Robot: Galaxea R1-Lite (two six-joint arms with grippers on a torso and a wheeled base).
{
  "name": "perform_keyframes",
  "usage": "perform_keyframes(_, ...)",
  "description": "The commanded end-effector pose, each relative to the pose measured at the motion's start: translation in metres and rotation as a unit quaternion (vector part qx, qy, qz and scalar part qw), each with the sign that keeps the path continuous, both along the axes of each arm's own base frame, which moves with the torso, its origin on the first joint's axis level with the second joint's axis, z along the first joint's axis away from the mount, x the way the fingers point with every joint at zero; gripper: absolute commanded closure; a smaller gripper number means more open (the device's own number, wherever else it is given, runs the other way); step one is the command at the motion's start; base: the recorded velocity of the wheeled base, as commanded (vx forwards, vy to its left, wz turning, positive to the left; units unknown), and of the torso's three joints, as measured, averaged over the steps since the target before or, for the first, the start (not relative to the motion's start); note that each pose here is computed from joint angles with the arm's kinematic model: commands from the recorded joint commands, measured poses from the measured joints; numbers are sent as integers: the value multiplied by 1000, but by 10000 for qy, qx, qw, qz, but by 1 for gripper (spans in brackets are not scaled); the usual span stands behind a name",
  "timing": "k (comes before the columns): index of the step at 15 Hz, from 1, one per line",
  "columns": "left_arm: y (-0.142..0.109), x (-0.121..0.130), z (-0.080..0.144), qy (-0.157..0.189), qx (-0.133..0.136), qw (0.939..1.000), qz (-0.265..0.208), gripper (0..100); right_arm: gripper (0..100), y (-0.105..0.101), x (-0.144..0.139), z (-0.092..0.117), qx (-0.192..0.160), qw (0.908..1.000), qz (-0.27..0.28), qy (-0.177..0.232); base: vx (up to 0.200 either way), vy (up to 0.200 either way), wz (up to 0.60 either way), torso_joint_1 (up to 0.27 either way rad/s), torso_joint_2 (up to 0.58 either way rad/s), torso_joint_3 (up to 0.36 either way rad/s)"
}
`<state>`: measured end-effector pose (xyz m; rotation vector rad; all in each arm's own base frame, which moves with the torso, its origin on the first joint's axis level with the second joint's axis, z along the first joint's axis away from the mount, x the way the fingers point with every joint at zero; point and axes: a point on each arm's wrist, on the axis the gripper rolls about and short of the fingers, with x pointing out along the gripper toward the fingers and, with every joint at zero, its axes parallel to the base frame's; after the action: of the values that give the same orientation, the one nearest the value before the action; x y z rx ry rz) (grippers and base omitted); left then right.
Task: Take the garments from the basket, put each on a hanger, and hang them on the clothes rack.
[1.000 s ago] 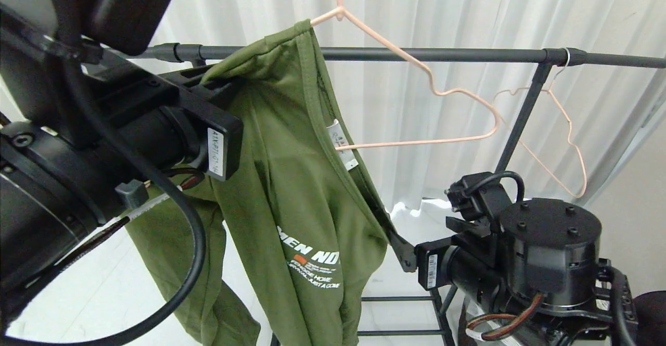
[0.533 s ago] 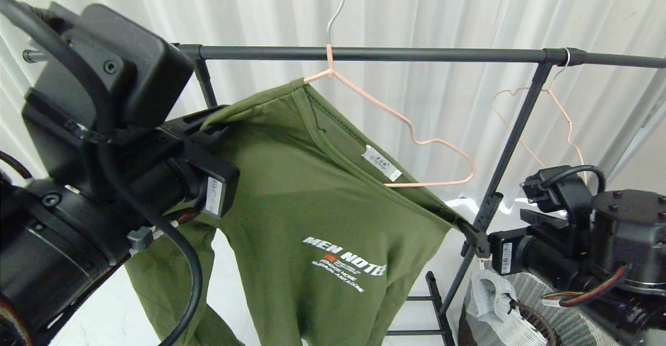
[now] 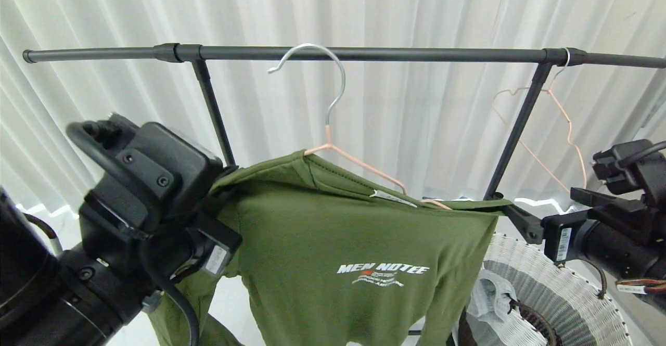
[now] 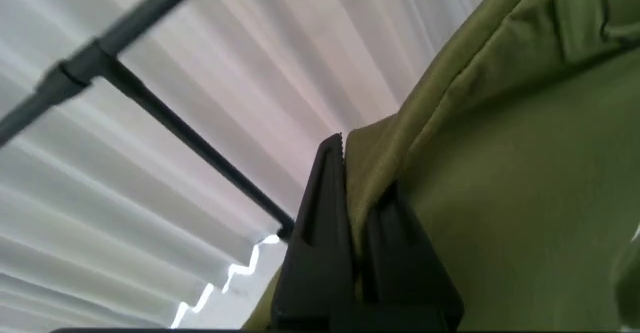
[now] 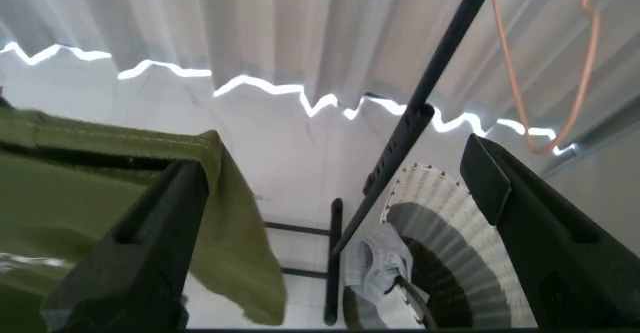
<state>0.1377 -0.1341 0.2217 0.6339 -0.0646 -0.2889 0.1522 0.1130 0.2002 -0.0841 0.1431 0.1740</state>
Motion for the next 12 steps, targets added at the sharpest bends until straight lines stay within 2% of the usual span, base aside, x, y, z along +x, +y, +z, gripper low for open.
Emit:
perform_keyframes(1, 1, -1, -12, 155, 177, 9997, 8, 100, 0, -7, -17, 29, 296, 9987, 183, -365, 0, 0, 0, 0, 0, 0)
perform_keyframes(5, 4, -1, -22, 272, 287, 9990, 224, 100, 0, -1, -28, 54, 360, 9968, 532, -479, 0, 0, 0, 0, 0, 0)
perform_keyframes(6, 4, -1, -22, 273, 259, 9991, 218, 100, 0, 0, -26, 56, 363, 9967, 532, -492, 0, 0, 0, 0, 0, 0)
perform_keyframes(8, 3, -3, -18, 53, 46, 9998, 170, 100, 0, 5, -17, 53, 272, 9978, 465, -398, 0, 0, 0, 0, 0, 0)
perform_keyframes(10, 9, -5, -28, 61, 87, 9996, 261, 100, 0, 10, -13, 56, 291, 9972, 556, -402, 0, 0, 0, 0, 0, 0)
perform_keyframes(12, 10, -6, -27, -11, 7, 9995, 307, 100, 0, 0, -2, 52, 222, 9989, 219, -338, 0, 0, 0, 0, 0, 0)
